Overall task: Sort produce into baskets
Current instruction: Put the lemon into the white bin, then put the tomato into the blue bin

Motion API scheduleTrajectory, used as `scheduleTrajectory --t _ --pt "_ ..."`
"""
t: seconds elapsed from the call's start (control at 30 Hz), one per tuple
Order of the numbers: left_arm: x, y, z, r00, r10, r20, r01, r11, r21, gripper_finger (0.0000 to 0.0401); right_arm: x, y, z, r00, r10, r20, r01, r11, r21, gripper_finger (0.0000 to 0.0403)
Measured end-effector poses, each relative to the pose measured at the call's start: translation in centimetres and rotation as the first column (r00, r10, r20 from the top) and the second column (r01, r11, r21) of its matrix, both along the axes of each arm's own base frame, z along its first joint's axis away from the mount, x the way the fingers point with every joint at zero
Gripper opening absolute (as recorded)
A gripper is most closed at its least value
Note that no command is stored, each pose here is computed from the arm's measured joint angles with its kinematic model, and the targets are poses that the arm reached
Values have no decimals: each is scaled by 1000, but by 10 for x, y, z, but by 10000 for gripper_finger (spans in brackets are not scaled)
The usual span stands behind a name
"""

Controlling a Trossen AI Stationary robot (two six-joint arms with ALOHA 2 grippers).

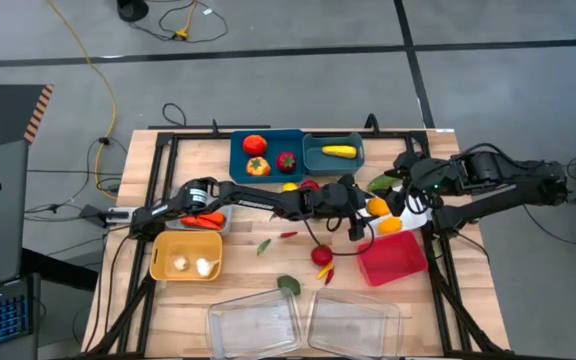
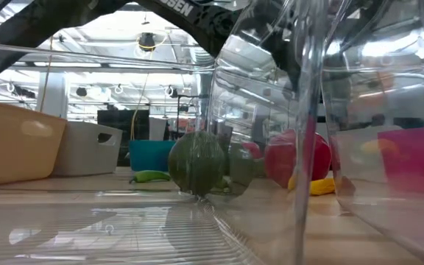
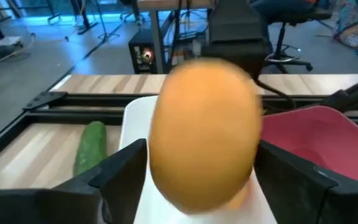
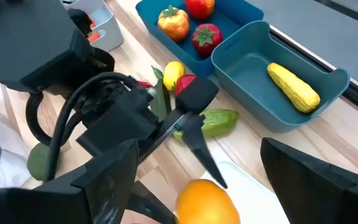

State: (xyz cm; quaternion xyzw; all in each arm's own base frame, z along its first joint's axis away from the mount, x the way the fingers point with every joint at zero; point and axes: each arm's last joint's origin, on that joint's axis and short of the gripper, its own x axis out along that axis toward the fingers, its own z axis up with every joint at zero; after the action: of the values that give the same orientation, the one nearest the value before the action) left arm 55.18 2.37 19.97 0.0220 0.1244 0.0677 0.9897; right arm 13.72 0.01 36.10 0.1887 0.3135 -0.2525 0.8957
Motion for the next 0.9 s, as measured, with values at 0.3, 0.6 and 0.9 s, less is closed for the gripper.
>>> scheduleTrajectory --t 0.3,0.6,0.9 --pt "3 0 23 998 12 -58 -13 1000 -11 292 0 0 0 1000 3 -1 -3 1000 3 366" --pt "-9 -3 58 942 -127 -312 148 988 44 293 0 0 -1 1000 5 -7 -5 1000 6 366" --pt "-30 -20 76 806 -310 -503 301 948 -102 293 0 0 -1 1000 6 -8 -6 1000 6 366"
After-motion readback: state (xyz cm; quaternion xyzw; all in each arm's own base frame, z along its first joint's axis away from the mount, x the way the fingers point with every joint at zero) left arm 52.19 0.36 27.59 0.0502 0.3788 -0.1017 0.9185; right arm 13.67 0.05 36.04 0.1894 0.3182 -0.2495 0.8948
